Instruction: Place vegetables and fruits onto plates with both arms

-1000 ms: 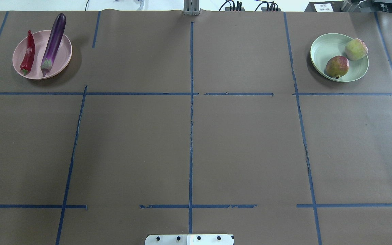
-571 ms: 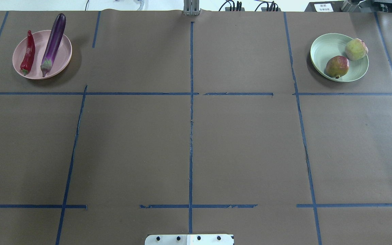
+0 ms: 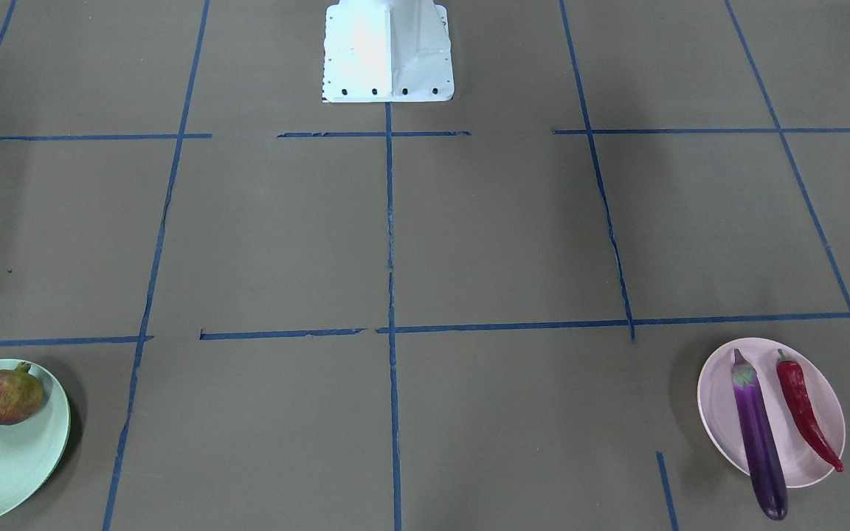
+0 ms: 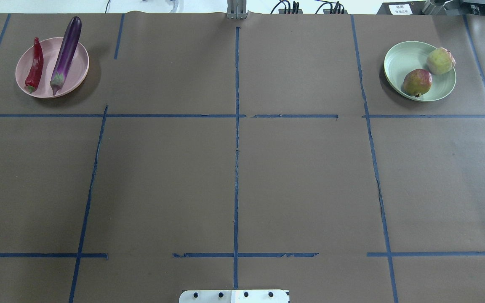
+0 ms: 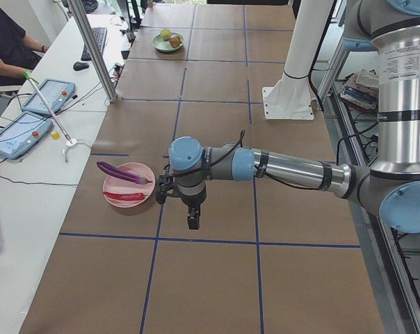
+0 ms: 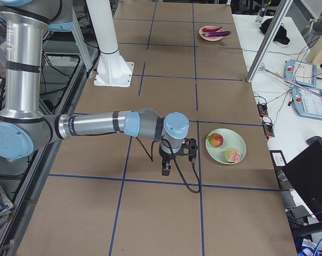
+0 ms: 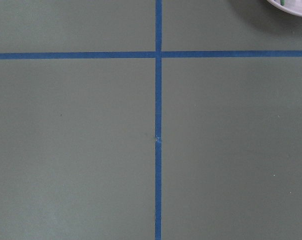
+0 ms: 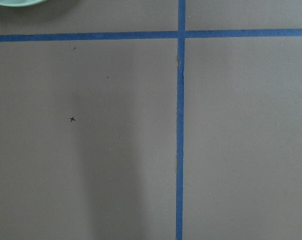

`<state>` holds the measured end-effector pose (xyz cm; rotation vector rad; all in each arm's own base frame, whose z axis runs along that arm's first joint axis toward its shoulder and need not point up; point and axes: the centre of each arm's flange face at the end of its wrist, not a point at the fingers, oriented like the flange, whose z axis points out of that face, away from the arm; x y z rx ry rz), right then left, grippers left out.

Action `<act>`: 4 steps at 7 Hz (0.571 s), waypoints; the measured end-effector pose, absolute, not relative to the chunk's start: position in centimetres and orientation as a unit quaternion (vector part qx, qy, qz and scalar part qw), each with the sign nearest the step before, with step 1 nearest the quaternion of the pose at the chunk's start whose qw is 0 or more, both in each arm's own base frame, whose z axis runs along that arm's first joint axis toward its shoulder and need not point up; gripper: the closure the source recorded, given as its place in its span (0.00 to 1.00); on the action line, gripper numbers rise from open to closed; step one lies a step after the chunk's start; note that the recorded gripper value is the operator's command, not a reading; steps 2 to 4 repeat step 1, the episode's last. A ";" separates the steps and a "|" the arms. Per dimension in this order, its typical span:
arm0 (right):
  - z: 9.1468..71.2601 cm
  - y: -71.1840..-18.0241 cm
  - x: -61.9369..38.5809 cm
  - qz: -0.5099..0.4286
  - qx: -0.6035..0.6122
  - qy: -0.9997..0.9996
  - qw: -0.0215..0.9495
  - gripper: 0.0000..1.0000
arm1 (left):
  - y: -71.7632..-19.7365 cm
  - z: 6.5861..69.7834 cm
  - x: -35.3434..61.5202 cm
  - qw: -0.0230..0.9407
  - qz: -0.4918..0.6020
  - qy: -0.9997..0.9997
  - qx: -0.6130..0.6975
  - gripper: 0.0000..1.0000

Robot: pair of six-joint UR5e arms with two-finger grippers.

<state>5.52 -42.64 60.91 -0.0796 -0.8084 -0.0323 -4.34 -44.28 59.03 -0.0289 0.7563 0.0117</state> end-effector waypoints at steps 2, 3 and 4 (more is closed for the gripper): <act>60.9 -42.7 5.4 -0.018 -0.038 -0.393 0.919 0.00 | -44.3 59.0 -4.3 0.929 0.006 0.369 -0.014 0.00; 60.9 -42.7 5.4 -0.018 -0.038 -0.393 0.919 0.00 | -44.3 59.0 -4.3 0.929 0.006 0.369 -0.014 0.00; 60.9 -42.7 5.4 -0.018 -0.038 -0.393 0.919 0.00 | -44.3 59.0 -4.3 0.929 0.006 0.369 -0.014 0.00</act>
